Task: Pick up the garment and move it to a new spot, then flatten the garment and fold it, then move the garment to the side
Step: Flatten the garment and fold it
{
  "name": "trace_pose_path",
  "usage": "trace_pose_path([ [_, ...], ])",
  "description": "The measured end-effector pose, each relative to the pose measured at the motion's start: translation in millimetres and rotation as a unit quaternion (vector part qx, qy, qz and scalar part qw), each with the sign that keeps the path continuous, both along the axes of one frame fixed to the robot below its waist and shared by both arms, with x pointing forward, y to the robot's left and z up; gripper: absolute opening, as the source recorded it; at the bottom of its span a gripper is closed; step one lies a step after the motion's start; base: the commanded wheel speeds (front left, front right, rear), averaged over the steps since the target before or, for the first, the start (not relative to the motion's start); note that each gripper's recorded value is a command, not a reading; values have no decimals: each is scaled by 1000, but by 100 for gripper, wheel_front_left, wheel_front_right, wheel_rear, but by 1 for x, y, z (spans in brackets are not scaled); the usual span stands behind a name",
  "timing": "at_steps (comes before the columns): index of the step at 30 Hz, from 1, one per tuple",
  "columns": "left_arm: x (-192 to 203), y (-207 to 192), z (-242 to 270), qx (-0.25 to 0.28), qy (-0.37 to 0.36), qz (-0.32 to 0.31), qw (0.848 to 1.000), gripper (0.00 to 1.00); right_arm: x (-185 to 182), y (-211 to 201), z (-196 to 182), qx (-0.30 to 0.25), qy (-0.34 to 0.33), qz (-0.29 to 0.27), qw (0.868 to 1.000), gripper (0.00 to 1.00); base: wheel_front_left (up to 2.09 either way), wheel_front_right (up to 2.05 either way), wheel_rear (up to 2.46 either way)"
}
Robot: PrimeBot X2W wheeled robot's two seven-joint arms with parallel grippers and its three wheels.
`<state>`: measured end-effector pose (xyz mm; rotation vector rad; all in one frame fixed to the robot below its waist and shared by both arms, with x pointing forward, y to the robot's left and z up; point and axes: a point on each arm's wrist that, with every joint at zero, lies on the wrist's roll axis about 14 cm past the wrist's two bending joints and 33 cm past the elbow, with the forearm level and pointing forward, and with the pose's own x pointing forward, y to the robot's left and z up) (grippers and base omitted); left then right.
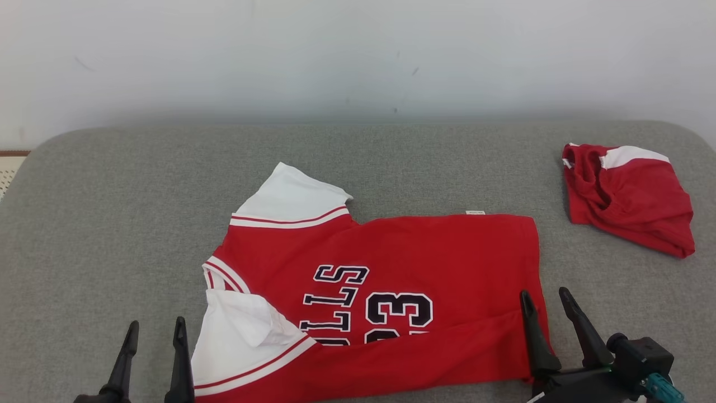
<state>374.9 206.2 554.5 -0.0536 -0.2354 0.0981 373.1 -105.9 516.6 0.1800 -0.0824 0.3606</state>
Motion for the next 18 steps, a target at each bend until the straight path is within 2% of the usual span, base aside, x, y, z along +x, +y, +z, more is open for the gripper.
trace_pose_path([
  [4,15,-10,-2,-2,3,-31,1000,100,2,-2,-1,0,1,-3,1000,100,0,0,0],
  [7,31,-15,7,16,-7,-57,998,100,5,1,2,4,-2,-2,1000,100,0,0,0],
  [18,122,-42,63,59,-23,-145,987,100,30,8,18,33,-21,-10,999,100,0,0,0],
])
